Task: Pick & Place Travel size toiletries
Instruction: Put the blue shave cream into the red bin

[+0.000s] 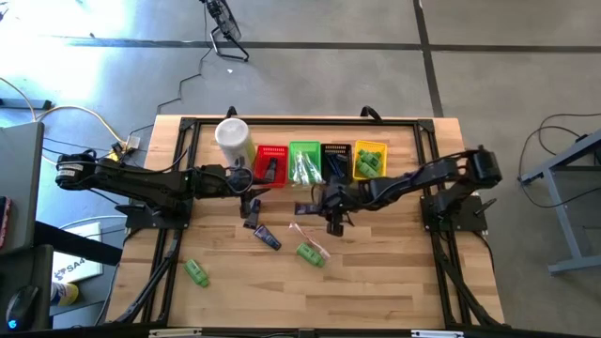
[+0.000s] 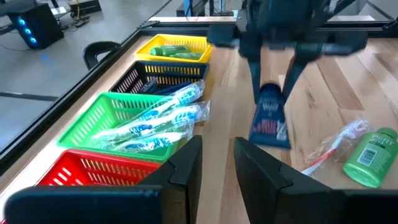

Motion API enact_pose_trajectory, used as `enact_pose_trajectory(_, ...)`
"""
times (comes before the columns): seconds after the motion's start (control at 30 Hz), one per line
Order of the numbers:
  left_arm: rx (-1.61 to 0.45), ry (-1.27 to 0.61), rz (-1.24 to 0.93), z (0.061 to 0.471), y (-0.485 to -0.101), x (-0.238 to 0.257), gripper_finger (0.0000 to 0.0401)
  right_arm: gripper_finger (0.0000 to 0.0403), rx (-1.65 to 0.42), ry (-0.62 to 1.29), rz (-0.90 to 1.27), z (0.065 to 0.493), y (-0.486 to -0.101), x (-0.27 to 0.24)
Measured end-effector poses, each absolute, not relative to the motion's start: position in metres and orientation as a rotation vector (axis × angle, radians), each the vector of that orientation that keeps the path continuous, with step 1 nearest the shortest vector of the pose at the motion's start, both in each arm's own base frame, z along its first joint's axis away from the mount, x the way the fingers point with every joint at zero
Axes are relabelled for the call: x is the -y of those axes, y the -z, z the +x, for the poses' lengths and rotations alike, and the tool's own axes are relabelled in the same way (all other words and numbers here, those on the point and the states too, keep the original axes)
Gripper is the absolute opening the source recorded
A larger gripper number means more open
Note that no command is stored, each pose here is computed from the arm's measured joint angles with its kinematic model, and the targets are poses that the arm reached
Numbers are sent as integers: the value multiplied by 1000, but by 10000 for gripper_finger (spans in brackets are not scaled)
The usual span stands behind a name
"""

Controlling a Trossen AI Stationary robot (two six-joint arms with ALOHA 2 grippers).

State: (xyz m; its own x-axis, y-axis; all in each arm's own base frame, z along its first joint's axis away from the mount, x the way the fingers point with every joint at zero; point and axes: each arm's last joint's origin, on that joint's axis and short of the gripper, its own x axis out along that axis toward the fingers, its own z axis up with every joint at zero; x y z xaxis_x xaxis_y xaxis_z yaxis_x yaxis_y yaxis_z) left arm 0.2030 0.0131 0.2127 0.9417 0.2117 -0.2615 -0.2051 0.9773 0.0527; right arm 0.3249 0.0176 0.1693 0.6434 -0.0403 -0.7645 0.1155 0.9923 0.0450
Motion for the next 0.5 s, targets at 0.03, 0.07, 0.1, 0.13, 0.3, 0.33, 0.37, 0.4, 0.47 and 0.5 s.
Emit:
enact_pose_trajectory(0.03,-270,-212,32,203,-213,-13,88,133,-843,87,95,325,-174,-18)
enact_pose_trajectory(0.07,-268,-211,48,203,-213,-13,88,133,-825,86,98,325,-179,-18)
enact_pose_trajectory(0.1,-267,-209,71,203,-213,-13,88,132,-818,90,108,323,-183,-17)
enact_pose_trajectory(0.13,-269,-207,93,203,-213,-13,88,131,-810,94,121,320,-187,-17)
enact_pose_trajectory(0.3,-274,-202,125,203,-213,-13,88,134,-727,101,211,315,-209,-17)
enact_pose_trajectory(0.33,-274,-202,125,203,-213,-13,88,134,-712,91,234,314,-213,-18)
enact_pose_trajectory(0.37,-274,-203,125,203,-213,-13,88,134,-697,77,249,313,-216,-18)
enact_pose_trajectory(0.4,-274,-202,125,203,-213,-13,88,133,-686,64,268,313,-218,-19)
enact_pose_trajectory(0.47,-274,-202,126,203,-213,-13,88,130,-666,39,307,313,-223,-20)
enact_pose_trajectory(0.5,-275,-201,130,203,-213,-13,88,130,-657,25,323,313,-224,-20)
